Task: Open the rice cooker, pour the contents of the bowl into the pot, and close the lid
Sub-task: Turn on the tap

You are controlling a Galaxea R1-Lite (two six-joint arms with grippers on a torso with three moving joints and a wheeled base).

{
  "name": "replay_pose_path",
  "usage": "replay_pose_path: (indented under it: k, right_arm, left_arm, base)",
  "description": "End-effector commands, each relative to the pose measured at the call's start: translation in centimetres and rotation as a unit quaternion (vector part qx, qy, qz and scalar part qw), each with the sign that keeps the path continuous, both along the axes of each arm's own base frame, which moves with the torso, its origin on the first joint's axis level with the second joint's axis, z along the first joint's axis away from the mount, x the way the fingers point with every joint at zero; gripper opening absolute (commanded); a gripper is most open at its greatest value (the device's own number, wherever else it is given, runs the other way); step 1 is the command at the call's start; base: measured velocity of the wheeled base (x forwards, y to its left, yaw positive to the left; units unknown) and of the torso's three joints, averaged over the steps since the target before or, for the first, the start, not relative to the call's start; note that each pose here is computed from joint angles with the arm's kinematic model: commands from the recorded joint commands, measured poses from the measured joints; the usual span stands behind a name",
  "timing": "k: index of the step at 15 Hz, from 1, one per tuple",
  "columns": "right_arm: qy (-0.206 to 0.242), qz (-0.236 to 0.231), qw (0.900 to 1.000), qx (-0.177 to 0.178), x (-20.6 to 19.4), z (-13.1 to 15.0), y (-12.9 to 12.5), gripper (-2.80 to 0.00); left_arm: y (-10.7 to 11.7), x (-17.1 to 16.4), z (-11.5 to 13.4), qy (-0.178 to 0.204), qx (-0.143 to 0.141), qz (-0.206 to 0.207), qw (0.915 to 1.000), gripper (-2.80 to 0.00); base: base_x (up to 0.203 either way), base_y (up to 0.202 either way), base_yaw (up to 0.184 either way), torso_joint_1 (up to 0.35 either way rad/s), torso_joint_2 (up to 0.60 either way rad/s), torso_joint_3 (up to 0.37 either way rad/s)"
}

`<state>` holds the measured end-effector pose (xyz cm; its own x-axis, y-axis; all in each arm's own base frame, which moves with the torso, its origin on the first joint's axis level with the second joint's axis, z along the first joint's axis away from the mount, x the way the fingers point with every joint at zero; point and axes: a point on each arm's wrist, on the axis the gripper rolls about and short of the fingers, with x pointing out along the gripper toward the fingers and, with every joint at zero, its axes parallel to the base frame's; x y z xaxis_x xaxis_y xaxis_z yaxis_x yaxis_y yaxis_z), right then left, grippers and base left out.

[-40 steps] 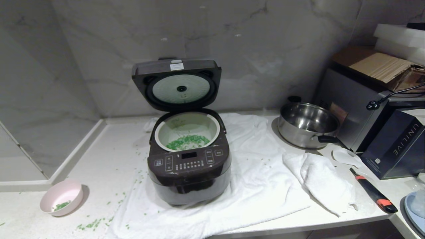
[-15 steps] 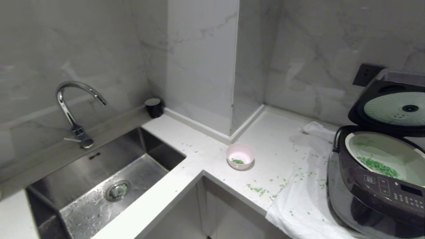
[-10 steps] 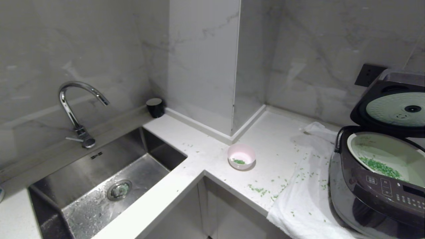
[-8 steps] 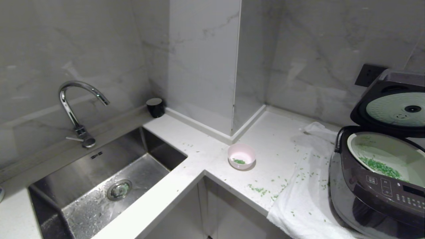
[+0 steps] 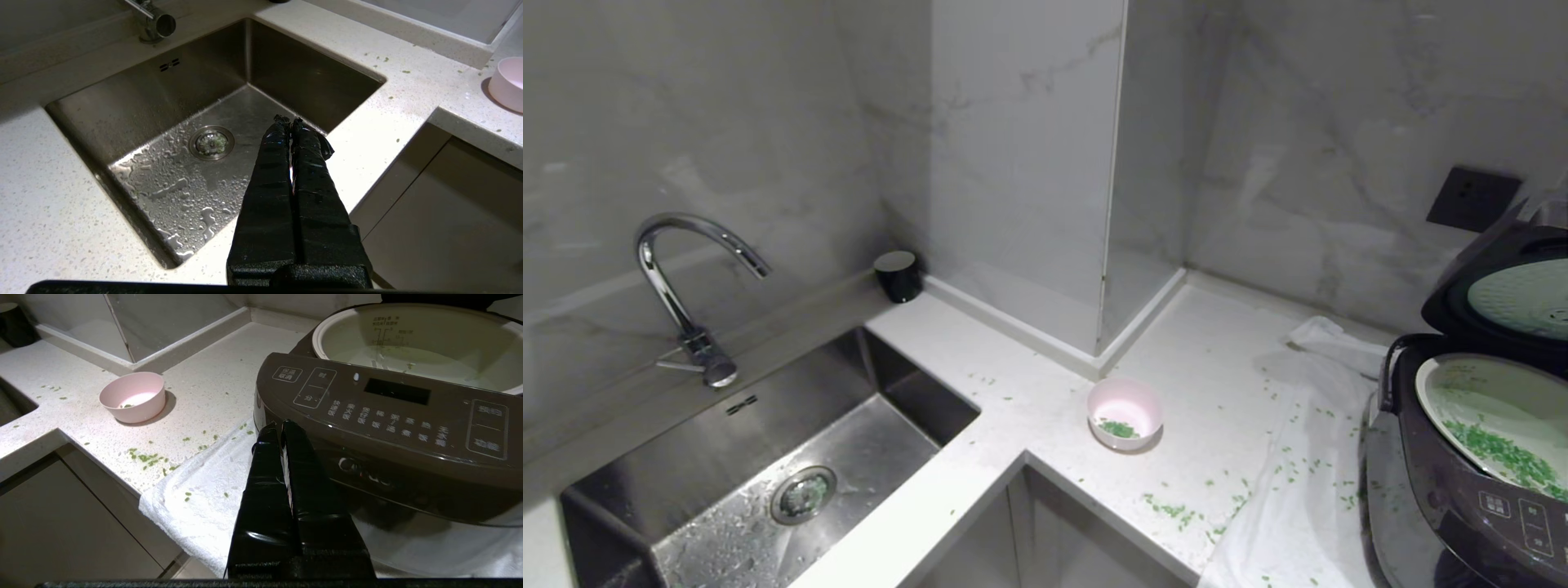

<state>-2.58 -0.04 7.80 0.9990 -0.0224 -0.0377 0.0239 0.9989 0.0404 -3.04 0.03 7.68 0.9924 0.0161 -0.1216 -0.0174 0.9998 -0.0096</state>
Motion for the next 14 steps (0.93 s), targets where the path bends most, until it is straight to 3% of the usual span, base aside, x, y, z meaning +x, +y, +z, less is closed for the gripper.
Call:
replay_pose_path:
  k: [1, 12, 14]
  right_arm:
    - [0.001, 0.000, 1.000, 0.000, 0.0, 0.0, 0.0, -2.80]
    - [0.000, 0.000, 1.000, -0.003, 0.0, 0.0, 0.0, -2.80]
    - [-0.011, -0.005, 1.000, -0.002, -0.2, 1.7, 0.0, -2.80]
  left_arm:
    - [0.0, 0.0, 0.0, 0.000, 0.000, 0.000, 1.0000, -2.80]
    - [0.0, 0.0, 0.0, -0.001, 0.000, 0.001, 1.0000, -2.80]
    - [0.0, 0.0, 0.0, -0.001, 0.000, 0.001, 1.0000, -2.80]
  base:
    - [0.000, 0.000, 0.000, 0.000, 0.00, 0.000]
    - [0.000, 0.000, 0.000, 0.000, 0.00, 0.000]
    - [0.000, 0.000, 0.000, 0.000, 0.00, 0.000]
